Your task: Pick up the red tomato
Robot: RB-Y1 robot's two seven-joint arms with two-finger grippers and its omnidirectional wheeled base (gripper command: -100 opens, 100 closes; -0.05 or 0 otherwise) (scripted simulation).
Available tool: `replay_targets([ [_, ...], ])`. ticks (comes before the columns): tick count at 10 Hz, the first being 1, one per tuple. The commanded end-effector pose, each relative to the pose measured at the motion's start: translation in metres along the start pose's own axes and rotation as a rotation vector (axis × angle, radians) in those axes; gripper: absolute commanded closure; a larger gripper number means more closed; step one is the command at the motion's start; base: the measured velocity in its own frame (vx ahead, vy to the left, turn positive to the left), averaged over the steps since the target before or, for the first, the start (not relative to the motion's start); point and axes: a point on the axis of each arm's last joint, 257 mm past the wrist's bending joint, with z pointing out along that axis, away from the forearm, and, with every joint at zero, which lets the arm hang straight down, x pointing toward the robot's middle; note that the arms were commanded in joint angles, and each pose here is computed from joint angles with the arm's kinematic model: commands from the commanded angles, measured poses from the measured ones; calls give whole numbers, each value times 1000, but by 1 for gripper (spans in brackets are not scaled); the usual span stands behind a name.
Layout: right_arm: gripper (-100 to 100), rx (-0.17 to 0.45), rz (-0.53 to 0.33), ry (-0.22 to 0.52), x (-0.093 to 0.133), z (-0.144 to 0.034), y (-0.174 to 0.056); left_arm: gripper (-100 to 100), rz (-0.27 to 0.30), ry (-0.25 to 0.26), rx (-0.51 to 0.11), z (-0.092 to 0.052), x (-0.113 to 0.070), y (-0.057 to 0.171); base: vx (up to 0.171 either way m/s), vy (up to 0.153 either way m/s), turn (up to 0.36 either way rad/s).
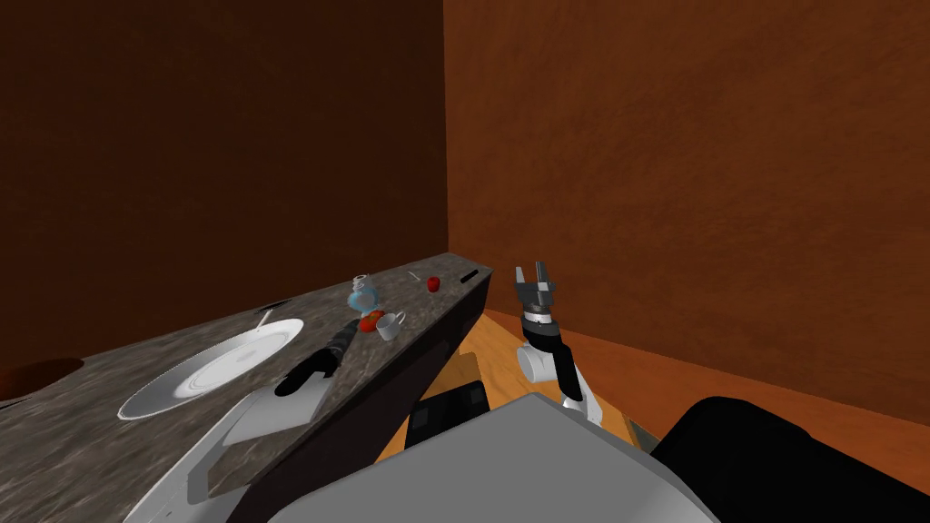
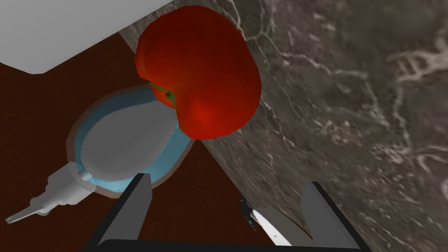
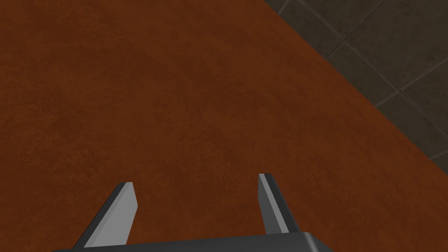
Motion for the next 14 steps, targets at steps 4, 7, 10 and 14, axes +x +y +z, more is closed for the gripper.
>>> replay_targets([
  [4,0,0,0,0,0,0,0,-100,28,7,-48,5,0,9,32,-44,-59],
  [7,0,0,0,0,0,0,0,-100,27,-36,-16,24,-16,-11,-59,7,-37],
  [10,0,0,0,0,0,0,0,-100,27,-73,-11,39,-30,-15,-42,13,-20],
  [14,0,0,0,0,0,0,0,-100,23,-66,-63,54,-28,3,-31,7,-8],
])
